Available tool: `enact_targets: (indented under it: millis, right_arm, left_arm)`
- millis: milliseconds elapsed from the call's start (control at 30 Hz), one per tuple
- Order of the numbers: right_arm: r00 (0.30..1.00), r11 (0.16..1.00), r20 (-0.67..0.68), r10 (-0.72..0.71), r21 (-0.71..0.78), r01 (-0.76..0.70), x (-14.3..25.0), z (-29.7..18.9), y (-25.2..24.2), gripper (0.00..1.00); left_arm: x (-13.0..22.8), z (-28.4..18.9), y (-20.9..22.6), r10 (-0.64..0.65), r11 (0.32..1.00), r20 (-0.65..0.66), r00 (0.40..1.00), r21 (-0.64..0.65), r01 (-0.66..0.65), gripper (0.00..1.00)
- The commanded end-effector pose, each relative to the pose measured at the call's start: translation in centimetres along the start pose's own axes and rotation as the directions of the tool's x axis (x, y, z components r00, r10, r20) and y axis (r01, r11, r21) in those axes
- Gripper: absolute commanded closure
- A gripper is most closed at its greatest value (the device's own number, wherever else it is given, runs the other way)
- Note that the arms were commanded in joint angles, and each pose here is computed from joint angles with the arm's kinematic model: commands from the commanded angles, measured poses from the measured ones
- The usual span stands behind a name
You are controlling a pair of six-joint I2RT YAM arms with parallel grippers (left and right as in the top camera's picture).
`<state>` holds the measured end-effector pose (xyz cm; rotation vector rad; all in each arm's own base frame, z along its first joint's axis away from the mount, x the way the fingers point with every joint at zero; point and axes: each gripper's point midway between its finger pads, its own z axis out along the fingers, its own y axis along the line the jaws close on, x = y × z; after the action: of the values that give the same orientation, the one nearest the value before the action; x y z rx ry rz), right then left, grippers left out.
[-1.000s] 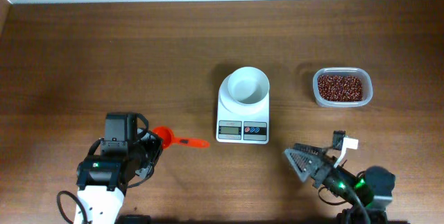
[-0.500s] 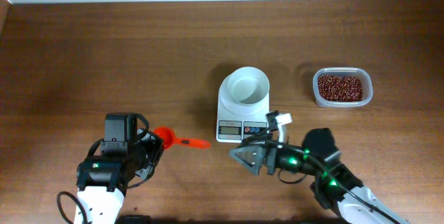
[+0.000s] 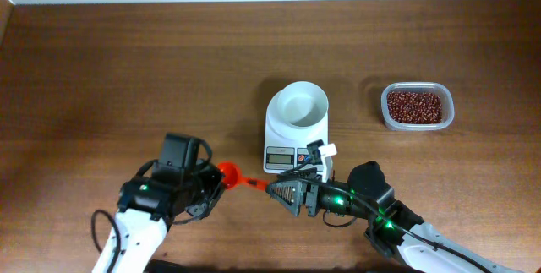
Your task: Scoop and weigh 50g on scale
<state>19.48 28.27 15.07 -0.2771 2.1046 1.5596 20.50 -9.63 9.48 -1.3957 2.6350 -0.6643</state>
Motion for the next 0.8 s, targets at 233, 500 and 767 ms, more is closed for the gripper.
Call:
enact_targets:
  millis: [233, 500, 767]
  right_arm:
    - [1.000, 0.999, -0.011, 0.014, 0.037, -0.014, 0.3, 0.2, -0.7, 0.46]
    - [1.000, 0.999, -0.011, 0.015, 0.037, -0.014, 0.3, 0.2, -0.7, 0.56]
    - [1.000, 0.999, -0.015, 0.018, 0.041, -0.018, 0.4, 0.2, -0.8, 0.65]
  left_arm:
    - [2.9, 2.3, -2.1, 0.020, 1.000, -0.082, 0.996, 0.014, -0.019, 1.00]
    - [3.7, 2.4, -2.4, 0.052, 0.999, -0.092, 0.994, 0.020, -0.051, 1.00]
    - [4.2, 2.5, -2.6, 0.075, 0.997, -0.103, 0.992, 0.029, -0.072, 1.00]
